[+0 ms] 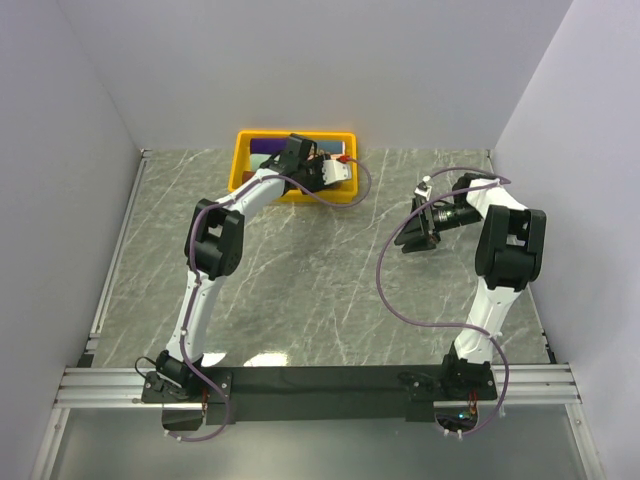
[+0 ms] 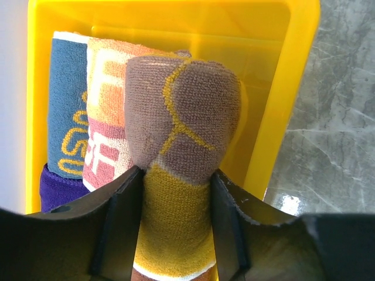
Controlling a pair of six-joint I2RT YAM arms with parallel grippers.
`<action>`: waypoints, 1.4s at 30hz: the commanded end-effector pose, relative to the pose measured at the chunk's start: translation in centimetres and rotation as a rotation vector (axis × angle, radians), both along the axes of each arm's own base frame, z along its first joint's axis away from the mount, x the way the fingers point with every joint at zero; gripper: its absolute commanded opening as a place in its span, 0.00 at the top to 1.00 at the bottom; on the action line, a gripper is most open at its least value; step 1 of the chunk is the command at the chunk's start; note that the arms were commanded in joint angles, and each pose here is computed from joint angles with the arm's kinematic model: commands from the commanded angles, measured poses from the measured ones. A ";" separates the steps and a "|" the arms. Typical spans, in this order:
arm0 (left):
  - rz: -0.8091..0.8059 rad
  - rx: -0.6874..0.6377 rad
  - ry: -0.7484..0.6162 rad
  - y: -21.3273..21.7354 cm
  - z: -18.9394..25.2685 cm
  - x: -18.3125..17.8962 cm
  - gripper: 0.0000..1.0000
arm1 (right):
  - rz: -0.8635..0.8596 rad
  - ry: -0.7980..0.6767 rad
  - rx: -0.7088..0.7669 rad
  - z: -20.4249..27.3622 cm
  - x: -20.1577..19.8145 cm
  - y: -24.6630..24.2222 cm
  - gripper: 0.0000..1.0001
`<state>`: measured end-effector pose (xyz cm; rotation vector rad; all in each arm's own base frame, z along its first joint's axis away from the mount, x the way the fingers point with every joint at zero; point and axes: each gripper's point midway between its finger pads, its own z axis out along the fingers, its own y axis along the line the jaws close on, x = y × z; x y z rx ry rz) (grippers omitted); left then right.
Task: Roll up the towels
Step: Place the rolled towel into the container
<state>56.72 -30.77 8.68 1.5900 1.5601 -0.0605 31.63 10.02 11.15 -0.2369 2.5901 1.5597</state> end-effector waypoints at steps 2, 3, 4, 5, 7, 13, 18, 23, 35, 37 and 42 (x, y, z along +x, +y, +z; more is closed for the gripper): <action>-0.045 -0.018 0.036 -0.8 1.4 -1.5 0.48 | -0.004 -0.029 0.031 0.8 0.6 0.0 0.24; -0.043 -0.018 0.037 -0.8 1.4 -1.5 0.48 | -0.006 -0.029 0.034 0.8 0.6 0.0 0.24; -0.043 -0.015 0.038 -0.7 1.3 -1.5 0.47 | -0.005 -0.030 0.033 0.8 0.7 0.0 0.24; -0.043 -0.016 0.037 -0.7 1.4 -1.5 0.47 | -0.005 -0.028 0.033 0.8 0.6 0.0 0.23; -0.041 -0.020 0.033 -0.7 1.4 -1.5 0.45 | -0.005 -0.027 0.035 0.8 0.6 0.0 0.23; -0.039 -0.029 0.022 -0.6 2.0 -1.7 0.33 | -0.003 -0.026 0.045 0.8 0.6 0.1 0.20; -0.040 -0.042 0.015 -0.7 2.7 -1.8 0.30 | -0.001 -0.017 0.060 0.5 0.4 0.2 0.18; -0.027 -0.081 -0.033 -0.8 6.7 -1.6 0.29 | 0.001 -0.037 0.062 0.9 0.8 0.2 0.17; 0.171 -0.202 0.031 5.1 14.9 -6.4 0.00 | 0.019 -0.176 -0.088 4.0 2.5 -1.4 0.13; 0.261 -0.239 0.042 7.3 16.0 -7.1 0.01 | 0.028 -0.201 -0.122 4.6 2.5 -1.8 0.13; 0.526 -0.304 0.210 12.8 14.7 -9.5 0.01 | -0.029 -0.292 -0.299 4.9 2.8 -3.6 0.13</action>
